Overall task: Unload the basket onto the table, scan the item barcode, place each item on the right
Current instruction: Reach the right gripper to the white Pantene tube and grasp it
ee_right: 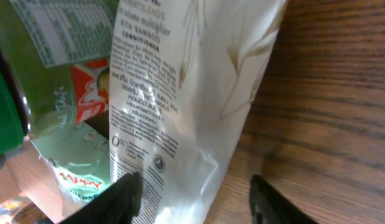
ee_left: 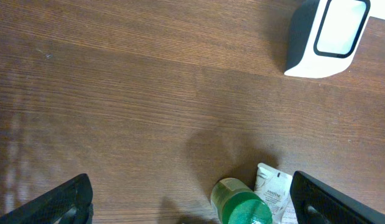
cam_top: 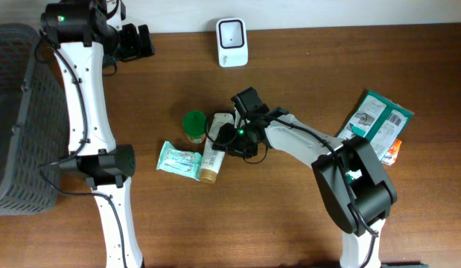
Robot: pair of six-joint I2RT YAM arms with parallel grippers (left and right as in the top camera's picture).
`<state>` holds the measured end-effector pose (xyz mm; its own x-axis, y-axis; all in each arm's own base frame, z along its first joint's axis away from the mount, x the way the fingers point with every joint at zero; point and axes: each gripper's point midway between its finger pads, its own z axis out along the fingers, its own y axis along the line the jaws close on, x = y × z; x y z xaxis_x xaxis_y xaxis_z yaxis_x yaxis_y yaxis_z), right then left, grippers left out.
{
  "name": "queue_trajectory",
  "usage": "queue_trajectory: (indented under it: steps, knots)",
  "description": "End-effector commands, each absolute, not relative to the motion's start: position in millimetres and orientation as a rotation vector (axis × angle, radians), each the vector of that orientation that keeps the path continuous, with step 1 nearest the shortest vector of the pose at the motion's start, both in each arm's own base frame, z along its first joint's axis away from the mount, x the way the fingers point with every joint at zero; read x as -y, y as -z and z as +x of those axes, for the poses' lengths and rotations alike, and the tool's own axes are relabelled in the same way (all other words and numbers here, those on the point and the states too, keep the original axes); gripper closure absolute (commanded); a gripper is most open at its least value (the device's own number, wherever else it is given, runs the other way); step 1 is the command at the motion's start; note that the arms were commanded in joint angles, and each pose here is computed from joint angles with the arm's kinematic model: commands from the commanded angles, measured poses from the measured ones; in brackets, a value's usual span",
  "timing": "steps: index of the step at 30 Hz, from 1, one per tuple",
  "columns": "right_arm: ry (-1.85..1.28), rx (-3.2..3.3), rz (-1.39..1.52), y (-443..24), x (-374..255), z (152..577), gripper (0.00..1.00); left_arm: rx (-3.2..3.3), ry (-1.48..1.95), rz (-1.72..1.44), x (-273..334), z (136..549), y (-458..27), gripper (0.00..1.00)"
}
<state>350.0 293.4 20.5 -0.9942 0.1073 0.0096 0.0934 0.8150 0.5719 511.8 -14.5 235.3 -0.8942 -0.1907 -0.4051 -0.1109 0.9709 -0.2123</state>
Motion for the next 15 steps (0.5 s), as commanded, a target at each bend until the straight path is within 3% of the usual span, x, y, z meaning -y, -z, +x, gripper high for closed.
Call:
queue_trajectory:
  steps: [1,11,15]
  knots:
    - [-0.881,-3.002,0.193,-2.0,-289.3,347.5,0.53,-2.664,0.242,-0.206,11.5,511.2,-242.9,0.01]
    - [-0.813,-2.990,0.205,1.5,-283.0,352.3,0.95,-2.664,0.242,-0.206,11.5,511.2,-242.9,0.01]
    - [-0.812,-3.033,0.153,0.9,-274.0,344.0,0.96,-2.664,0.242,-0.206,11.5,511.2,-242.9,0.01]
